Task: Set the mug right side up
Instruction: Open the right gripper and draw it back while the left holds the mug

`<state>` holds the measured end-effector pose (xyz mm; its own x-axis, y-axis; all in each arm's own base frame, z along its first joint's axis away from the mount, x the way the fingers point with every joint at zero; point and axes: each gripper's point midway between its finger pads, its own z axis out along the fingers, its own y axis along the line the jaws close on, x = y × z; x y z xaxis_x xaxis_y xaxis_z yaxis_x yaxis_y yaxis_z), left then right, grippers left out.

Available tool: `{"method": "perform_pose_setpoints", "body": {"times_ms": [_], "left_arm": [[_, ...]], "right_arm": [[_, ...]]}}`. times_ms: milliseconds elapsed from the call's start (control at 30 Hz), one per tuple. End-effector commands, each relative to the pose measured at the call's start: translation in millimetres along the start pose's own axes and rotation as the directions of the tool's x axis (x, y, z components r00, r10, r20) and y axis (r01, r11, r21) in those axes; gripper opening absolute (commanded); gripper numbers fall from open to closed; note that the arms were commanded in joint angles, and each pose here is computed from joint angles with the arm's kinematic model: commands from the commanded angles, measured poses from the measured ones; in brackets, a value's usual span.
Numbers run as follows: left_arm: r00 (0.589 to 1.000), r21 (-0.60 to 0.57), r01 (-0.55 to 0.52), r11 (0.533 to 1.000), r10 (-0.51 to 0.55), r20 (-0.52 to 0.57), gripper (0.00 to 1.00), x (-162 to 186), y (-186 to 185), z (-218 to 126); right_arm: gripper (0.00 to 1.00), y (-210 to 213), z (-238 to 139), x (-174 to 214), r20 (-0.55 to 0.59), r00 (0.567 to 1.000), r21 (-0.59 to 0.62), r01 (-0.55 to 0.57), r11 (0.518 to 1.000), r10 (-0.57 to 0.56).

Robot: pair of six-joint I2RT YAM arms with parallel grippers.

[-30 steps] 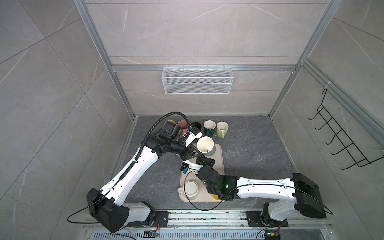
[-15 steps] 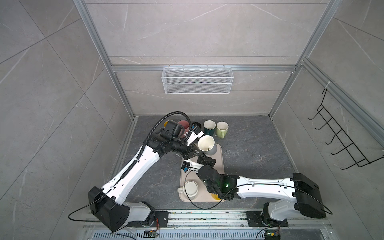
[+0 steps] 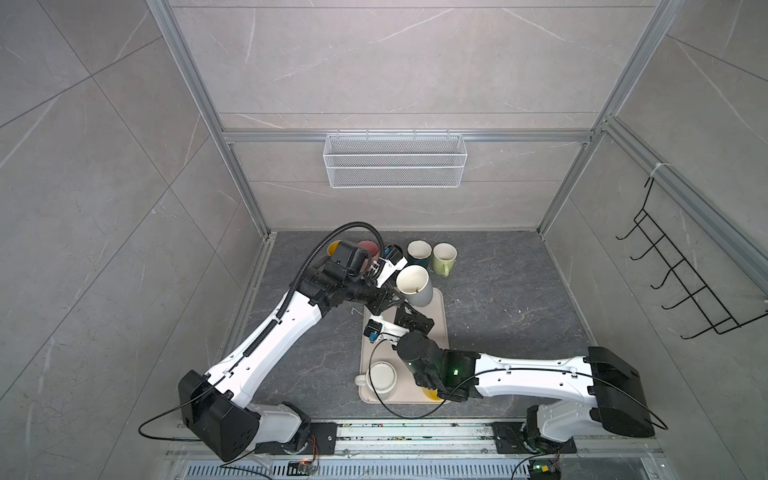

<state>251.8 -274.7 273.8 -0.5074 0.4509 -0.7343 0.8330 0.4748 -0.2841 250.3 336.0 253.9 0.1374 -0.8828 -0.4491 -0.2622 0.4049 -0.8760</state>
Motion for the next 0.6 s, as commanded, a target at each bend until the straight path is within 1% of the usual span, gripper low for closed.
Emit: {"method": "perform_pose_setpoints", "body": {"times_ms": [0,233,567], "left_arm": [[0.999,-0.051,0.019,0.999,-0.02,-0.027,0.0,8.5,9.6,4.4],[0.999,-0.096,0.029,0.995,-0.031,-0.01,0.0,3.6,20.3,7.5],[0.999,-0.168,0.047,0.985,-0.044,0.022,0.0,-4.9,37.8,11.5]], "right_arm": [[0.3,-55.9,-10.9,-5.4,0.004,0.978,0.118,-0.209,0.971,0.21],[0.35,-54.4,-13.9,10.1,-0.044,0.975,0.125,-0.212,0.969,0.219],[0.38,-57.3,-22.2,33.7,-0.106,0.962,0.135,-0.237,0.962,0.252]]}}
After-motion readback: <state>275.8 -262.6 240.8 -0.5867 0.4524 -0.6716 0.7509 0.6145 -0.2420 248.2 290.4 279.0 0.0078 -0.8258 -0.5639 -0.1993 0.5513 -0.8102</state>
